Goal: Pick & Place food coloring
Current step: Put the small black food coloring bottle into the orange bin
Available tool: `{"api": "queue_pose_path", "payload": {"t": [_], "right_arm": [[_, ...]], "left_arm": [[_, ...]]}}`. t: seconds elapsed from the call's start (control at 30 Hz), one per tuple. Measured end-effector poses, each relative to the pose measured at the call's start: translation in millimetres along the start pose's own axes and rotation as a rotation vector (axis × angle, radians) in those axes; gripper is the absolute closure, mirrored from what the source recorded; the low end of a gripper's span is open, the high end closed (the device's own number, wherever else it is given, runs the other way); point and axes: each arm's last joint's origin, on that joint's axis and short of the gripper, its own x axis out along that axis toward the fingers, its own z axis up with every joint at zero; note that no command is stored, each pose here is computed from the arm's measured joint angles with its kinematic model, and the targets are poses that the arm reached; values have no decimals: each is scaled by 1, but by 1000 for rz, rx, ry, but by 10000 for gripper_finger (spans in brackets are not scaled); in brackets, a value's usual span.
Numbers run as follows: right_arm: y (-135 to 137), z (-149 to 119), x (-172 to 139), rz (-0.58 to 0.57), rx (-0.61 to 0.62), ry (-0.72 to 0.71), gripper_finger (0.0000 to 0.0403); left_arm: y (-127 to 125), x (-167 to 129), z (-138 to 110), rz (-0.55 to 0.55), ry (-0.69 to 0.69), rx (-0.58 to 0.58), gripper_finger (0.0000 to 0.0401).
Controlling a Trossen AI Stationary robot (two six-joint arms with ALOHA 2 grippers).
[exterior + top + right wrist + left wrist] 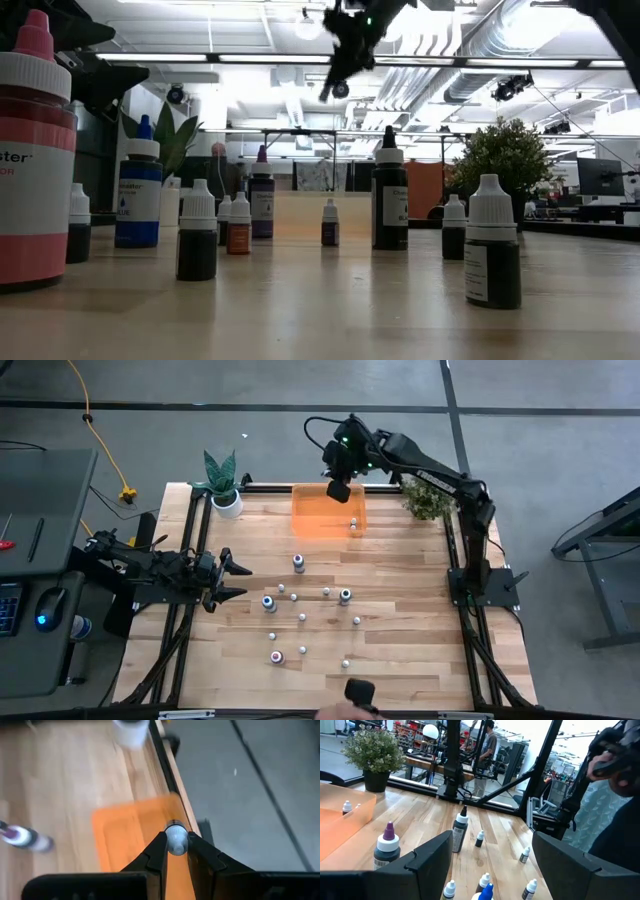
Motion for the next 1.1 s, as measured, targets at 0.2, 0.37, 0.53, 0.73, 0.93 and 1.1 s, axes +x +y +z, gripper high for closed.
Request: {"api": "queue_pose_path", "payload": {"t": [0.2,0.37,0.53,0.73,0.93,1.1], "right_arm": [[-15,-22,37,8,57,158,351],[-20,-40,64,22,97,269,349],[-22,-57,96,25,198,385,349],[-24,-79,130,-2,295,512,348],[-27,-89,143,-27,363,556,348],[-30,-94,145,-46,410,586,347]], "left_arm": [[0,0,0,0,0,0,130],[0,0,0,0,0,0,130],[0,0,0,0,0,0,130],[0,0,0,0,0,0,130],[0,0,0,0,0,0,130],[0,0,0,0,0,0,130]]}}
